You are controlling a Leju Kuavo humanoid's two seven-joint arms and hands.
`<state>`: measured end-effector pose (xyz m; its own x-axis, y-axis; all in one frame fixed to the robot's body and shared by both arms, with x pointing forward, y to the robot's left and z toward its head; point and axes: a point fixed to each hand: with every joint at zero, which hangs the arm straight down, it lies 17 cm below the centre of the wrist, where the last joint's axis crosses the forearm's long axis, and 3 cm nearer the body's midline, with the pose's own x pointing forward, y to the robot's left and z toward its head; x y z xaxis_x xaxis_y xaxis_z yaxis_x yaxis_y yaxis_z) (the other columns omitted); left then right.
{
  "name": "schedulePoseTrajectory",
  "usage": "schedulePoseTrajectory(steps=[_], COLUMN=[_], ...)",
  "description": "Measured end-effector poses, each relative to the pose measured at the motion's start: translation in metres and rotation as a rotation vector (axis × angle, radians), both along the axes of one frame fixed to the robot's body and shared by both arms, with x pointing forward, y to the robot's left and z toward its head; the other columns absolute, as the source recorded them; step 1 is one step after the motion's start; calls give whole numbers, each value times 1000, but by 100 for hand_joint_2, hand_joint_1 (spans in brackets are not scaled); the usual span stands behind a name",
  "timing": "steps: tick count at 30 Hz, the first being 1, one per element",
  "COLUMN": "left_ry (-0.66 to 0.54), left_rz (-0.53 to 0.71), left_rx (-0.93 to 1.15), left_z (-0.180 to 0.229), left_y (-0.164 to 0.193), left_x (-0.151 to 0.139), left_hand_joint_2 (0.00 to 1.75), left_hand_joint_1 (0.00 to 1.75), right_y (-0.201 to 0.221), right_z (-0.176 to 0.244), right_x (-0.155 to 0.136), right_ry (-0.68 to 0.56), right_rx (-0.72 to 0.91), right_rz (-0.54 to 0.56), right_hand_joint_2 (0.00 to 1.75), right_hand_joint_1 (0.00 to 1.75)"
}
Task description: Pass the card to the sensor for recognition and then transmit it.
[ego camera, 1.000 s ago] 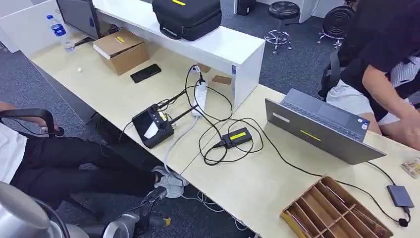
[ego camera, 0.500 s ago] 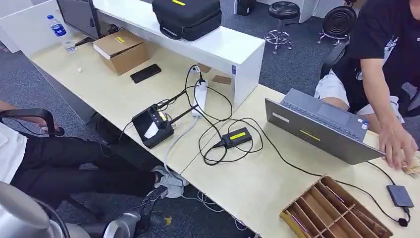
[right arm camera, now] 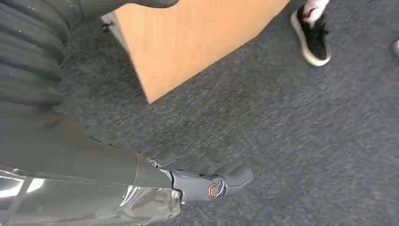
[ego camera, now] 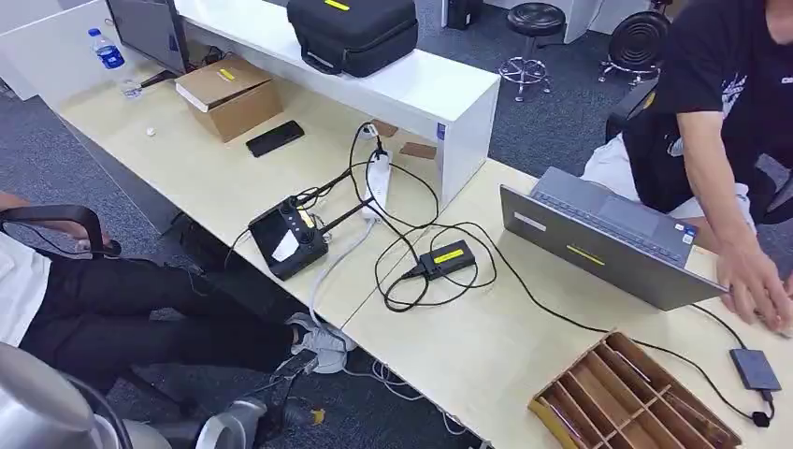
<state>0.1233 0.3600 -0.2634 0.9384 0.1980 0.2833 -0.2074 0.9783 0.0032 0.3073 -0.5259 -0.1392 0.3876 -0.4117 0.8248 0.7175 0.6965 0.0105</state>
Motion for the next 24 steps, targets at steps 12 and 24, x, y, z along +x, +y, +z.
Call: schedulePoseTrajectory(steps=[12, 24], left_ry=[18, 30], left_rz=[-29, -100], left_rx=[-6, -4], left_z=[1, 5], left_y=[-2, -4], left_x=[4, 25], left_hand_joint_2=[175, 175], left_hand_joint_1=[0, 0], right_y=[83, 196], right_z=[-78, -122], right_x=[-66, -175], right_ry=[458, 824], right_rx=[125, 238], right_rz=[357, 961], right_hand_joint_2=[175, 175], right_hand_joint_1=[0, 175])
